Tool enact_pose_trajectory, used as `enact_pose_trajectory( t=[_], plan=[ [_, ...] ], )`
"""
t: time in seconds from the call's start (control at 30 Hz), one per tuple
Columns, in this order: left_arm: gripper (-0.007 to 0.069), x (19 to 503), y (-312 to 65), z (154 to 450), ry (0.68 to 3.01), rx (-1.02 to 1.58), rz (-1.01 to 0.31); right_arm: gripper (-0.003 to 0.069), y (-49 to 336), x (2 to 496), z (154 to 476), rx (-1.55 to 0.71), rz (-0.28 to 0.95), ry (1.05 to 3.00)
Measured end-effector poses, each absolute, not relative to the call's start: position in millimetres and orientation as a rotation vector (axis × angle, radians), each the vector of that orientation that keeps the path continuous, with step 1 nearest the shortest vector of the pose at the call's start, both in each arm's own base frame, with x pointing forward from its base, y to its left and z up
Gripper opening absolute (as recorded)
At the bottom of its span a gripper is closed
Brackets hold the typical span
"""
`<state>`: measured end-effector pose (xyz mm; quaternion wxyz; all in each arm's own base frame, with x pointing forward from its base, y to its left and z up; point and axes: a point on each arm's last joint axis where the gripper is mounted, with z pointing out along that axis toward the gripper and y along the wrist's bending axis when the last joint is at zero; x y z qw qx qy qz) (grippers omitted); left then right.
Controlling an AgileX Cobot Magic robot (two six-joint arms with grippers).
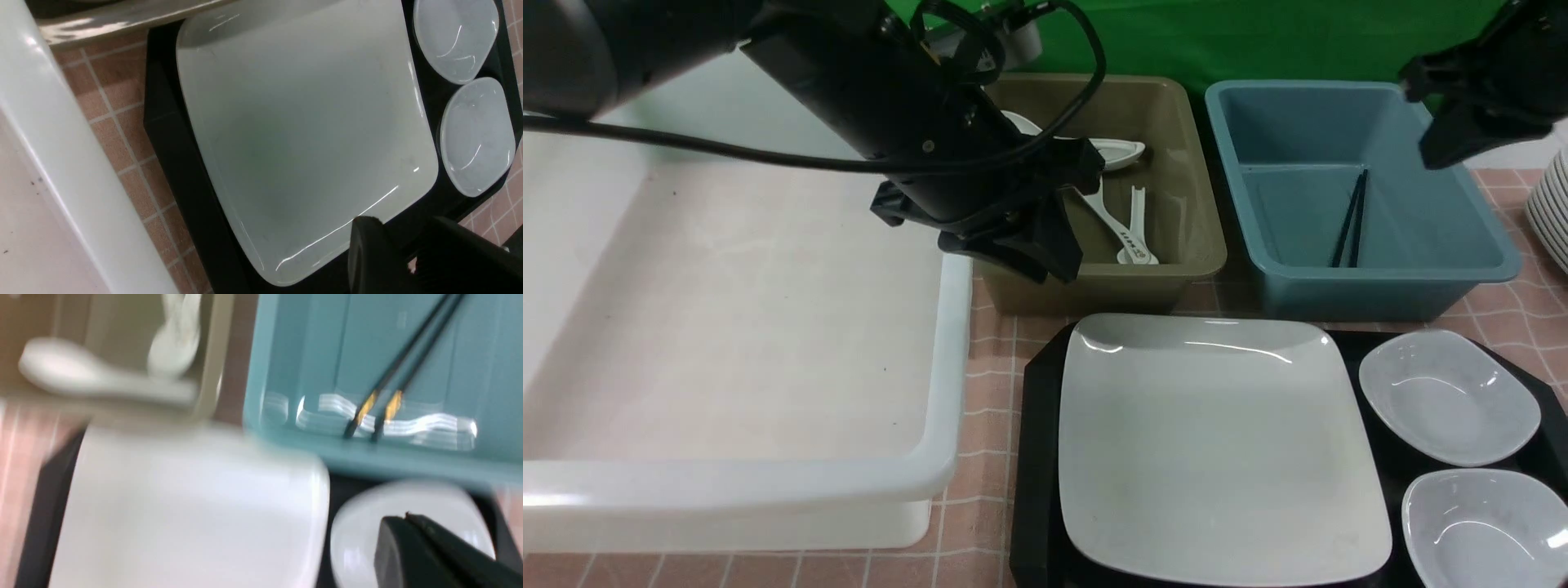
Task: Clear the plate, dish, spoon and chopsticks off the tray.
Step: Use the right arm to grab a small plate from the dinner plate
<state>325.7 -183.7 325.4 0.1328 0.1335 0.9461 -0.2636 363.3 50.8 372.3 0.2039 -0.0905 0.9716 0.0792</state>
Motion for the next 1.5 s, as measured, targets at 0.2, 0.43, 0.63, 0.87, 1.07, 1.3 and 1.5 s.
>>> enact_pose_trajectory(
  t=[0.2, 0.43, 0.63, 0.87, 1.07, 1.3, 1.5],
  plan=[
    [0.0160, 324, -184, 325, 2.756, 0.403, -0.765, 0.0030, 44, 292, 372, -0.233, 0.228, 2.760],
    [0.0166, 326, -184, 326, 2.726, 0.425, -0.758, 0.0039, 35, 205, 310, -0.128, 0.241, 2.936],
    [0.0169, 330, -185, 327, 2.685, 0.413, -0.754, 0.0188, 32, 172, 252, -0.131, 0.243, 2.985],
    [0.0176, 331, -185, 328, 2.663, 0.412, -0.751, 0.0502, 61, 183, 213, -0.435, 0.170, 2.942],
    [0.0180, 331, -185, 328, 2.655, 0.441, -0.739, 0.0516, 80, 195, 183, -0.614, -0.085, 2.965],
    [0.0185, 331, -185, 328, 2.648, 0.461, -0.735, 0.0517, 78, 207, 155, -0.606, -0.345, 3.013],
    [0.0188, 332, -185, 327, 2.636, 0.500, -0.722, 0.0384, 79, 210, 149, -0.624, -0.370, 3.019]
  ],
)
